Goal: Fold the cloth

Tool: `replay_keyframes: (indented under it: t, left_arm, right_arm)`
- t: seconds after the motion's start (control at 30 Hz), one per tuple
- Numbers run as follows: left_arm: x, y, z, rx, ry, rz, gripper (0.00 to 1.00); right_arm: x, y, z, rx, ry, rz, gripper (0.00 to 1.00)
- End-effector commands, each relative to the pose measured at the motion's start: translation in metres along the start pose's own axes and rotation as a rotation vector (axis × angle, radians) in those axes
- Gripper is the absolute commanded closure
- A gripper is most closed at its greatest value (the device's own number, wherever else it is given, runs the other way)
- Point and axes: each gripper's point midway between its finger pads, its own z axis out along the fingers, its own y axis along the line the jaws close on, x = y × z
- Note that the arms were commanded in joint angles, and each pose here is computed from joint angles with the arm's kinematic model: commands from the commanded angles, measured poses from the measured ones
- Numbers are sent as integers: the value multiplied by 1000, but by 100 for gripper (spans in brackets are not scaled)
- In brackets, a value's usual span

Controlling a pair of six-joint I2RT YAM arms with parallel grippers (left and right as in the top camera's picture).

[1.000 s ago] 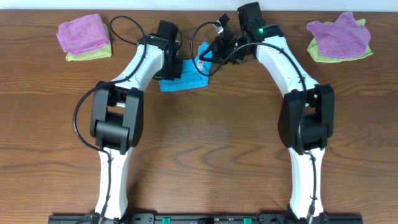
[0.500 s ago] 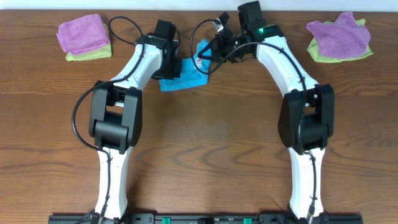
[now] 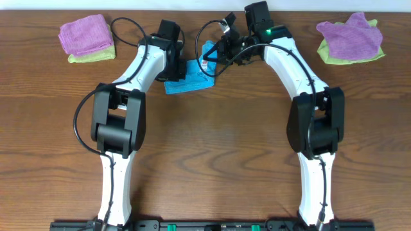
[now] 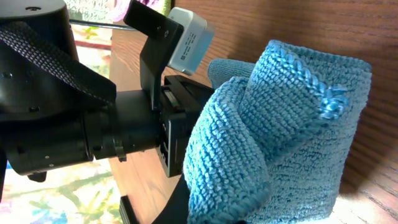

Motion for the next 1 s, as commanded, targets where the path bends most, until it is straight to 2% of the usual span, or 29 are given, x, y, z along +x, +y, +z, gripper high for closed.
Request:
replay_keyframes:
  t: [0.0,0.27,0.53,0.97]
  left_arm:
    - [-8,14,-1,-13,-14,-28,94]
    - [-48,42,-65,-33,-160,-77,94]
    - [-60,64,-125,-22,-257,-124,94]
    - [-44,120,-139,-57,-219,-236,94]
  right_arm:
    - [-5,28,-10,-38,-18,-45,98]
    - [-5,21,-9,3,-24,-45,98]
    - [4,29,6,21,0,-113,99]
    - [21,46,40,64,35,-293,98]
